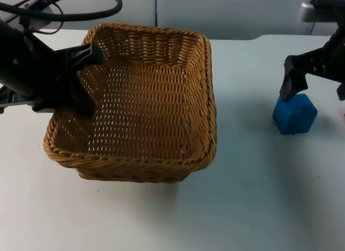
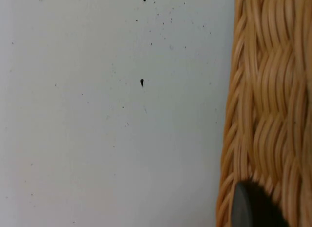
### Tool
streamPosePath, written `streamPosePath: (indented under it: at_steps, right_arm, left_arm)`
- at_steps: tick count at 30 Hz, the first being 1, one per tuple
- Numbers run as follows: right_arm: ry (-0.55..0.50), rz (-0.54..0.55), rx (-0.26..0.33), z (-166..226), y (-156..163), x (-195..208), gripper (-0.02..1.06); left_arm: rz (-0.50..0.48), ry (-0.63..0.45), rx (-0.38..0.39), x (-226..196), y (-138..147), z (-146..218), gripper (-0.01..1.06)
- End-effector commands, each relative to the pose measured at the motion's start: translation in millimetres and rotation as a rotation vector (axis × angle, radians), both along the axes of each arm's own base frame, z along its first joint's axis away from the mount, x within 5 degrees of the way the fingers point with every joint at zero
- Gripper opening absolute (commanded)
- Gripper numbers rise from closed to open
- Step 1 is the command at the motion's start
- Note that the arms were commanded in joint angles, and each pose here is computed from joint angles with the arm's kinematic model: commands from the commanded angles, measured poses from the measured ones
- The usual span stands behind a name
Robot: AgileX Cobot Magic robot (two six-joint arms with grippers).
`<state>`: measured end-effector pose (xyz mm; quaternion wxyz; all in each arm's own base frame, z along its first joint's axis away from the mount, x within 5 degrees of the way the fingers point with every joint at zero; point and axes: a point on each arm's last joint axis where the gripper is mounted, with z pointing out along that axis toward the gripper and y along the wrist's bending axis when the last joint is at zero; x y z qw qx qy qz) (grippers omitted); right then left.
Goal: Pick up the basket with the left hand and place the blue cube into the basket with the right hand.
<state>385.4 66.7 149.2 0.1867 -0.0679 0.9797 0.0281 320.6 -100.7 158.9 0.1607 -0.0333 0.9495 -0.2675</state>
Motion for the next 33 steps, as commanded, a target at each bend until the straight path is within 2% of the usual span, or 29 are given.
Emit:
streamPosePath:
  at_steps: [1, 6, 12, 24, 26, 28, 29, 33]
  right_arm:
    - [-0.019, -0.007, 0.016, -3, 3, 4, 1.03]
    - [-0.018, -0.045, 0.058, -14, 6, 8, 1.03]
    - [-0.039, -0.048, 0.058, -21, 6, 12, 0.98]
    - [-0.017, -0.05, 0.052, -39, 6, 13, 0.96]
    - [-0.027, -0.051, 0.053, -39, 6, 14, 0.9]
    - [-0.038, -0.055, 0.058, -39, 6, 15, 0.8]
    - [-0.038, -0.055, 0.058, -39, 6, 15, 0.8]
    - [-0.035, -0.072, 0.076, -39, 7, 15, 0.5]
  left_arm:
    - [0.019, -0.002, -0.024, -1, -2, 5, 0.0]
    - [0.021, -0.003, -0.024, -1, -2, 5, 0.0]
    - [0.021, -0.003, -0.024, -1, -2, 5, 0.0]
    - [0.021, -0.003, -0.024, -1, -2, 5, 0.0]
    - [0.021, -0.003, -0.024, -1, -2, 5, 0.0]
    - [0.021, -0.003, -0.024, -1, -2, 5, 0.0]
    - [0.021, -0.003, -0.024, -1, -2, 5, 0.0]
    - [0.021, -0.003, -0.024, -1, -2, 5, 0.0]
